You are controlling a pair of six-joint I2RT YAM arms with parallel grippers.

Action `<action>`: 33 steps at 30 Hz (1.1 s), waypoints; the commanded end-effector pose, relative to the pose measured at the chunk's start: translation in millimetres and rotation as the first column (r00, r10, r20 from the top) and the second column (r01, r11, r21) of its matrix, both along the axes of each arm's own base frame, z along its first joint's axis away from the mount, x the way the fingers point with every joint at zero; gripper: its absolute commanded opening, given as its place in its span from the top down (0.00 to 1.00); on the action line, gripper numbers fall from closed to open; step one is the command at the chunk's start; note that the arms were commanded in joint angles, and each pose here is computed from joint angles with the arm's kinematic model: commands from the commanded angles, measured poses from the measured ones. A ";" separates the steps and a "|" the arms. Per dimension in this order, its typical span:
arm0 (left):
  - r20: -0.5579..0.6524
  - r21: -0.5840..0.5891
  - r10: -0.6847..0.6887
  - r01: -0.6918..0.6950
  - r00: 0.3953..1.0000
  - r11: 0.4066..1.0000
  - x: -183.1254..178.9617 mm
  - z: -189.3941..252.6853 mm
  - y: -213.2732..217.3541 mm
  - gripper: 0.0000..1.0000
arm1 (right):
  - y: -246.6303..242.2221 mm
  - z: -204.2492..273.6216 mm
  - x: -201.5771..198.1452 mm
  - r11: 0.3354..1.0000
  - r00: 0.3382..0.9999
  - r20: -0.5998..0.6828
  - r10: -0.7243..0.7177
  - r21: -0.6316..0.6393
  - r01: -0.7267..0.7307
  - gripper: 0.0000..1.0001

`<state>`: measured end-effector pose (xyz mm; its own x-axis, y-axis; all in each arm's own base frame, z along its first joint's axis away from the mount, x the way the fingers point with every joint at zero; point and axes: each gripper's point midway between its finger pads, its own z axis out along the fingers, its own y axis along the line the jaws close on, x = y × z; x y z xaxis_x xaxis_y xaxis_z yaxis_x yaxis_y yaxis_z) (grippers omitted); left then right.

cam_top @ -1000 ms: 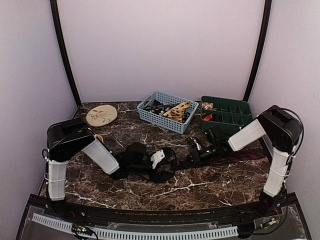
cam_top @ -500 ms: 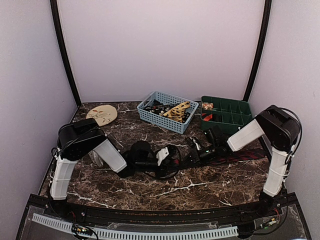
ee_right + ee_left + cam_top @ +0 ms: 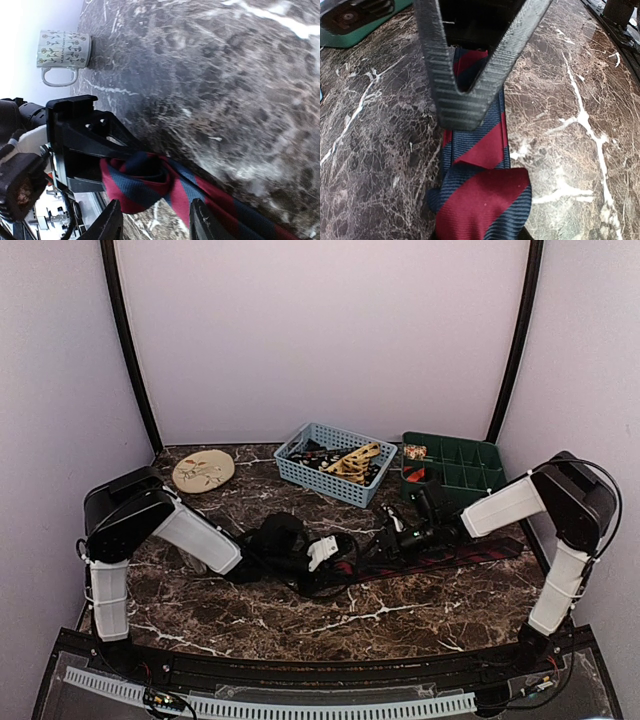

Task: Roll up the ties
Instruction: Roll the tie at the center of the board.

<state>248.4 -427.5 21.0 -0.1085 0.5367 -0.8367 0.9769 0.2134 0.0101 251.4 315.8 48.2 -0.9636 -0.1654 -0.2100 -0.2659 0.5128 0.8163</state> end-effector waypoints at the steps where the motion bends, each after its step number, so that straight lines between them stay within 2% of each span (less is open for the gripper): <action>1: -0.122 0.246 0.053 -0.022 0.991 0.969 -19.8 -51.3 40.8 0.77 | 20.2 17.7 -3.8 0.999 0.999 0.004 0.041 0.016 -0.041 0.57; 9: -0.116 0.253 0.053 -0.022 0.992 0.967 -18.2 -50.6 40.6 0.76 | 32.1 -1.6 -15.1 0.996 0.996 -0.029 0.087 -0.030 -0.088 0.67; 13: -0.117 0.253 0.051 -0.020 0.992 0.967 -17.7 -50.4 39.4 0.75 | 35.4 -8.6 -12.7 0.995 0.995 -0.030 0.093 -0.046 -0.094 0.69; 18: -0.119 0.260 0.048 -0.015 0.992 0.965 -18.3 -51.8 39.9 0.75 | 35.2 -13.6 -12.8 0.993 0.995 -0.025 0.101 -0.057 -0.103 1.00; 19: -0.121 0.259 0.048 -0.015 0.992 0.966 -18.3 -51.3 39.6 0.74 | 34.1 -15.0 -13.0 0.993 0.994 -0.025 0.102 -0.062 -0.103 1.00; 24: -0.105 0.215 0.056 -0.033 0.993 0.976 -13.7 -36.5 34.8 0.56 | 22.0 -30.1 -16.9 0.991 0.995 -0.037 0.094 -0.091 -0.097 1.00; 33: 0.020 -0.031 0.097 -0.096 0.995 0.995 -4.2 28.2 27.6 0.30 | -8.7 -47.7 -14.1 0.994 0.999 -0.038 0.036 -0.101 -0.040 1.00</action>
<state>241.5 -408.2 21.1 -0.1491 0.5736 -0.8054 0.9667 0.2559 0.0033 243.3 332.1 31.7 -0.9467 -0.2455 -0.2084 -0.3080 0.5010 0.8088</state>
